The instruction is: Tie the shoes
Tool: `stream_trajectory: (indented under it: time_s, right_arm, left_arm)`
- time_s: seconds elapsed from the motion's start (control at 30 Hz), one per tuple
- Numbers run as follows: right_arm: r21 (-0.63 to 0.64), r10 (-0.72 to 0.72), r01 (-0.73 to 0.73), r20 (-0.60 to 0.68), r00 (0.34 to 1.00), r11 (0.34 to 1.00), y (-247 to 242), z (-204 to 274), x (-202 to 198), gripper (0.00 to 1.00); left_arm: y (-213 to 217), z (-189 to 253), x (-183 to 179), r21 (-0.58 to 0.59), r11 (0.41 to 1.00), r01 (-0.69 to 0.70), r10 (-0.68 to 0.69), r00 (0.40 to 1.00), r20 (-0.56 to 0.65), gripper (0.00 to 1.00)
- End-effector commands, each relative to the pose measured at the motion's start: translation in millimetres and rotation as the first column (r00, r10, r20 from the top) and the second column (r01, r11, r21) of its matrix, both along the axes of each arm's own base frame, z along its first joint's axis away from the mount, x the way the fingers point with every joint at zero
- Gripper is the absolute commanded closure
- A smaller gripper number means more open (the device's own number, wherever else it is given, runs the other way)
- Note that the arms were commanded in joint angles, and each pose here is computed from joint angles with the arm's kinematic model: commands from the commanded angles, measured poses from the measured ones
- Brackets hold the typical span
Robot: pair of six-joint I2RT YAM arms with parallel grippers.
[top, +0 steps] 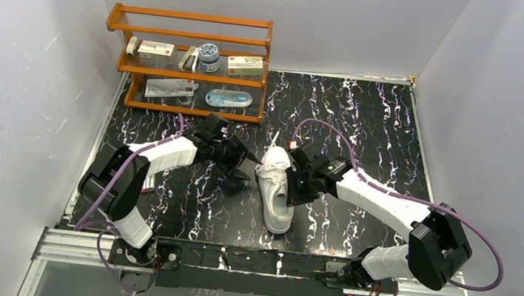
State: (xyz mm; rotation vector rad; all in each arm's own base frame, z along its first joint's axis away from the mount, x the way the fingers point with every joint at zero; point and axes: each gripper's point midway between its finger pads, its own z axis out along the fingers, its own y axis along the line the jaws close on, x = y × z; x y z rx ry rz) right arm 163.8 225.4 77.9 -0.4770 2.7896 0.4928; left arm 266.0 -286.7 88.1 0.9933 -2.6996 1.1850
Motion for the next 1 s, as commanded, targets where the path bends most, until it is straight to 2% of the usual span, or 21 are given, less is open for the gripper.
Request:
stream_trajectory:
  time_s: [0.0, 0.1, 0.2, 0.27, 0.3, 0.4, 0.53, 0.6, 0.77, 0.83, 0.9, 0.93, 0.97]
  right_arm:
    - [0.017, -0.068, 0.067, 0.054, 0.996, 0.998, 2, 24, 11, 1.0]
    - [-0.033, -0.109, 0.114, 0.12, 0.987, 0.993, -16, 37, 15, 1.0]
    - [-0.017, -0.108, 0.114, 0.227, 0.968, 0.993, -25, 66, 22, 1.0]
    - [-0.035, -0.148, 0.166, 0.295, 0.944, 0.985, -38, 80, 31, 1.0]
    - [-0.056, -0.162, 0.189, 0.318, 0.934, 0.98, -44, 82, 34, 1.0]
    - [-0.109, -0.186, 0.239, 0.357, 0.915, 0.965, -57, 80, 41, 1.0]
    - [-0.077, -0.194, 0.247, 0.414, 0.889, 0.966, -54, 93, 52, 1.0]
    - [-0.07, -0.172, 0.219, 0.41, 0.895, 0.973, -51, 88, 51, 1.0]
    - [-0.051, -0.128, 0.143, 0.227, 0.965, 0.988, -40, 32, 16, 0.99]
    - [-0.087, -0.172, 0.19, 0.181, 0.968, 0.978, -50, 19, 7, 0.82]
    - [-0.12, -0.197, 0.216, 0.152, 0.969, 0.969, -58, 13, 2, 0.57]
    - [-0.115, -0.196, 0.214, 0.146, 0.97, 0.97, -57, 13, 2, 0.49]
    - [-0.109, -0.203, 0.219, 0.142, 0.969, 0.97, -57, 11, 3, 0.45]
  left_arm:
    - [-1, 1, 10, -0.06, 0.997, -0.037, 0.036, 0.999, -0.03, 0.4]
    - [-2, 1, 16, -0.048, 0.999, 0.004, -0.004, 1.0, 0.01, 0.37]
    - [-1, 5, 19, -0.028, 0.998, 0.049, -0.047, 0.996, 0.073, 0.34]
    - [-4, 6, 18, -0.04, 0.995, 0.09, -0.086, 0.992, 0.095, 0.2]
    - [-6, 5, 16, -0.044, 0.993, 0.11, -0.105, 0.989, 0.102, 0.17]
    - [-9, 3, 14, -0.047, 0.988, 0.144, -0.138, 0.984, 0.109, 0.16]
    - [-17, 6, 14, -0.063, 0.98, 0.191, -0.181, 0.975, 0.131, 0.16]
    - [-20, 8, 14, -0.066, 0.976, 0.205, -0.195, 0.971, 0.142, 0.16]
    - [-22, 9, 14, -0.071, 0.974, 0.215, -0.203, 0.968, 0.145, 0.16]
    - [-23, 13, 15, -0.073, 0.972, 0.223, -0.21, 0.965, 0.156, 0.16]
    - [-23, 13, 15, -0.072, 0.971, 0.228, -0.215, 0.963, 0.161, 0.16]
    - [-23, 13, 15, -0.072, 0.971, 0.23, -0.217, 0.963, 0.159, 0.16]
    - [-24, 12, 14, -0.073, 0.97, 0.233, -0.219, 0.963, 0.155, 0.16]
